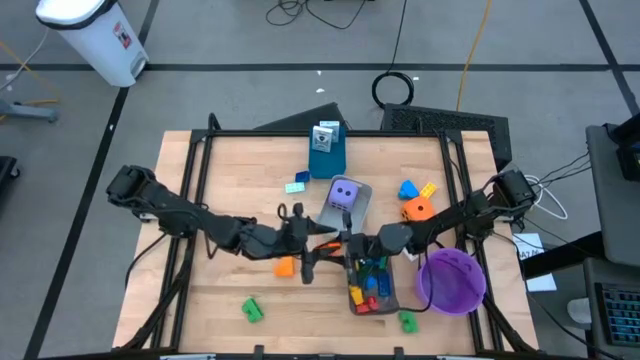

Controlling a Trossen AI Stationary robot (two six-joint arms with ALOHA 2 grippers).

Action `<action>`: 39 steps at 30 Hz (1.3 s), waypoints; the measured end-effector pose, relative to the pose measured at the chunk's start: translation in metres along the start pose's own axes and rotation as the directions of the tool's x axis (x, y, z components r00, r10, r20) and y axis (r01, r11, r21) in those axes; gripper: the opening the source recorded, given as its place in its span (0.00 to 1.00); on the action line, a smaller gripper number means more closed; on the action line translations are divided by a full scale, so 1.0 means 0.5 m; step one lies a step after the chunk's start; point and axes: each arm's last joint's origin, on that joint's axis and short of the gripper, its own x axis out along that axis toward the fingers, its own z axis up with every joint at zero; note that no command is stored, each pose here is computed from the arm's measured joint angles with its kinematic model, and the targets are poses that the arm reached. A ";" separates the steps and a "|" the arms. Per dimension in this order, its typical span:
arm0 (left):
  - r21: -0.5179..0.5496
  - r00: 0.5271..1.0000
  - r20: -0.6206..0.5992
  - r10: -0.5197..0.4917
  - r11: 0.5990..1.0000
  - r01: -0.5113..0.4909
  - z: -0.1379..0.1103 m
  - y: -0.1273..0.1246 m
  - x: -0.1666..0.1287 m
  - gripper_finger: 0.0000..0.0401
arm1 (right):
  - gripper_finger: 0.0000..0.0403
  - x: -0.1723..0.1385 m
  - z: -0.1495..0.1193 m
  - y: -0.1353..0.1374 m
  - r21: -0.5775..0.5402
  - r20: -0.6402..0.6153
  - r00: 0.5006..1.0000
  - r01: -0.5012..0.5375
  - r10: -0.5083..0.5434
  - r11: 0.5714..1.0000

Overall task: Pick & Place Toys
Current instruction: Put the orange game piece into the black bin

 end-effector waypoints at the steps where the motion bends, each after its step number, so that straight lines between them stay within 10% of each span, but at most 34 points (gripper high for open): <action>1: 0.004 1.000 0.008 0.001 1.000 -0.001 0.007 0.003 -0.003 0.53 | 0.22 0.000 -0.002 0.000 -0.002 -0.011 1.000 -0.002 0.002 1.000; 8: 0.046 1.000 0.002 -0.013 0.999 0.013 0.024 0.003 -0.025 0.57 | 0.22 0.017 -0.010 0.010 0.008 -0.223 0.975 -0.026 0.027 1.000; 23: 0.097 0.990 -0.080 0.113 0.990 -0.105 -0.002 0.006 -0.026 0.57 | 0.22 -0.015 0.064 0.176 -0.042 -0.692 0.683 -0.359 0.232 0.933; 39: 0.096 0.988 -0.083 0.128 0.988 -0.120 -0.002 0.014 -0.021 0.57 | 0.23 -0.071 -0.019 0.172 0.093 -0.848 0.502 -0.171 0.168 0.981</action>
